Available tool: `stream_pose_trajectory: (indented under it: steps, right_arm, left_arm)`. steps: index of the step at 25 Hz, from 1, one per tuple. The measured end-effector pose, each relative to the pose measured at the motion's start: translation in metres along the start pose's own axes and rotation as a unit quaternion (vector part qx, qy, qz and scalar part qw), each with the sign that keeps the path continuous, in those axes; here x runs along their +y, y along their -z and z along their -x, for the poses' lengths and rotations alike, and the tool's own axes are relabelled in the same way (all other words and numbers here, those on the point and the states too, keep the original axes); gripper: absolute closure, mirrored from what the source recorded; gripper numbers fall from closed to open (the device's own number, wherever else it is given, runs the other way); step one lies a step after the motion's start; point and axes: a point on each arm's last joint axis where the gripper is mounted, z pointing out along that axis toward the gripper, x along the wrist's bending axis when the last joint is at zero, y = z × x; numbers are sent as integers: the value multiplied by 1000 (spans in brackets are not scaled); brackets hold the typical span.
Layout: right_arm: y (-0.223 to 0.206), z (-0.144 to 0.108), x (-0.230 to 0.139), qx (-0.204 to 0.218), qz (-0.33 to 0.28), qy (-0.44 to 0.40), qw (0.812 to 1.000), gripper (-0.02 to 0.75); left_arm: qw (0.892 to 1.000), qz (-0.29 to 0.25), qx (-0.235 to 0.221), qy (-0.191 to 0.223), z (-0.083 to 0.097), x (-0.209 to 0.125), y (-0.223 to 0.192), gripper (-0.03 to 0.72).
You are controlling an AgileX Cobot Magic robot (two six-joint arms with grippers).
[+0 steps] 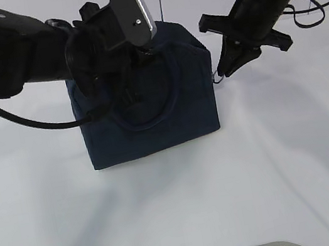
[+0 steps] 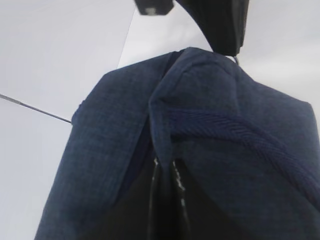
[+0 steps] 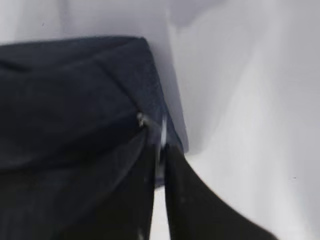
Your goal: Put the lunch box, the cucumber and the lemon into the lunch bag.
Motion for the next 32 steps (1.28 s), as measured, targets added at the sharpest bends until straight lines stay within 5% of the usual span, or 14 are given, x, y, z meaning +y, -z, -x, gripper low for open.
stream_pose_trajectory:
  steps: [9, 25, 28, 32]
  right_arm:
    - [2, 0, -8, 2, -46, 174, 984, 469]
    - [3, 6, -7, -17, -53, 407, 912, 456]
    - [3, 8, -6, -32, -58, 419, 905, 456]
    - [3, 9, -6, -36, -59, 423, 903, 455]
  left_arm:
    - [1000, -1, 1, 0, 0, 0, 0, 694]
    - [1000, 3, -5, 0, 1, 1, 0, 683]
    - [1000, 5, -8, 0, 1, 1, 0, 644]
    - [1000, 8, -13, 0, 2, 1, 0, 482]
